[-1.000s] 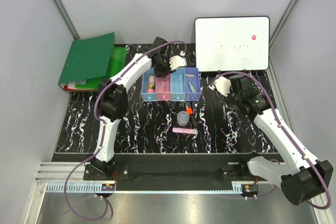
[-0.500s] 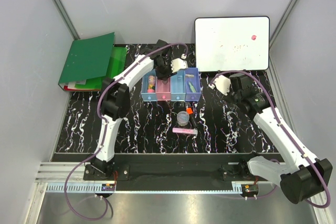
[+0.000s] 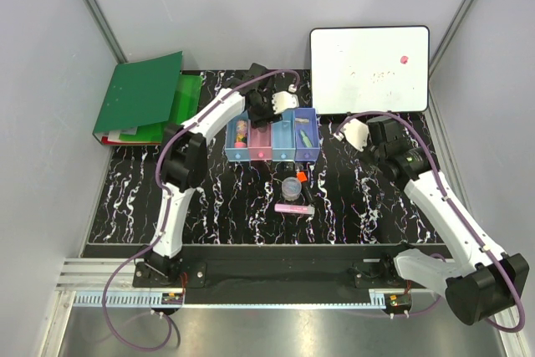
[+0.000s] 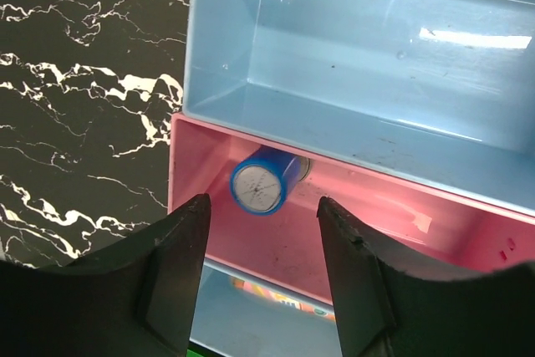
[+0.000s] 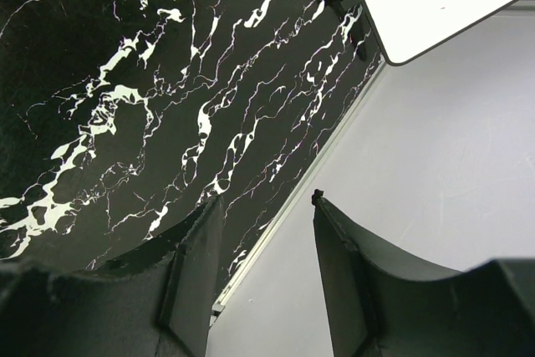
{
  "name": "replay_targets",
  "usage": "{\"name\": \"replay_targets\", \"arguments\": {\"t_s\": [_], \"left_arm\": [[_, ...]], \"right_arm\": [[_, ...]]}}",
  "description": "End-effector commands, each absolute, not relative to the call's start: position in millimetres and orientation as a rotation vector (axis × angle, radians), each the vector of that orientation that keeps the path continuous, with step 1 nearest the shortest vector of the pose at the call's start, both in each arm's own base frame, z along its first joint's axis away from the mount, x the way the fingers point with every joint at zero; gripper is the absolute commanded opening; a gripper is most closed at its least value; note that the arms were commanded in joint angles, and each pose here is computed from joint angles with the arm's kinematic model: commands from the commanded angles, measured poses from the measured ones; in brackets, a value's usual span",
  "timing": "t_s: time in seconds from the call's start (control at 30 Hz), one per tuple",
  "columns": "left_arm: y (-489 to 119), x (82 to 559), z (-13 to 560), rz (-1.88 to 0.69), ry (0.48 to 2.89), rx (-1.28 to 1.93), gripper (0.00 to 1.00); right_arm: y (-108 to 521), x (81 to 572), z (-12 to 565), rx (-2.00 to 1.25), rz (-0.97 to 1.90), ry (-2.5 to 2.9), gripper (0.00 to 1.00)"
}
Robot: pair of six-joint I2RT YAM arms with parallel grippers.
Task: Sort the stationery into containers
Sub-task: Place the stationery in the storage box.
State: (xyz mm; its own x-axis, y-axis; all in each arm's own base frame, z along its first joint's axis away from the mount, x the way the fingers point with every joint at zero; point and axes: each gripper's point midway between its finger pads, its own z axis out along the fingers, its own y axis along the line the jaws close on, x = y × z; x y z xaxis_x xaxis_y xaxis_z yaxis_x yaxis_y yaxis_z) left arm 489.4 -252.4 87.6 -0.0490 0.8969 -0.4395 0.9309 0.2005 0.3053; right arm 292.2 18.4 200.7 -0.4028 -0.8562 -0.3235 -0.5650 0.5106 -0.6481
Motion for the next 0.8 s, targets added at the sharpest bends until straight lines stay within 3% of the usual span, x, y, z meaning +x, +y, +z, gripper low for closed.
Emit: {"name": "replay_targets", "arguments": {"t_s": [0.0,0.23,0.4,0.63,0.77], "left_arm": [[-250,502,107,-0.024,1.921,1.624,0.59],[-256,484,184,-0.048,1.807,1.545,0.60],[-268,418,226,-0.119,1.656,1.633,0.67],[-305,267,156,-0.322,1.514,2.019,0.73],[-320,238,125,-0.432,1.614,2.055,0.74]], "right_arm": [[16,297,223,-1.072,-0.593,2.070,0.54],[16,297,224,-1.081,-0.595,2.064,0.54],[17,298,231,-1.074,-0.598,2.050,0.54],[16,296,235,-1.061,-0.596,2.036,0.54],[14,292,235,-1.056,-0.598,2.042,0.54]]}}
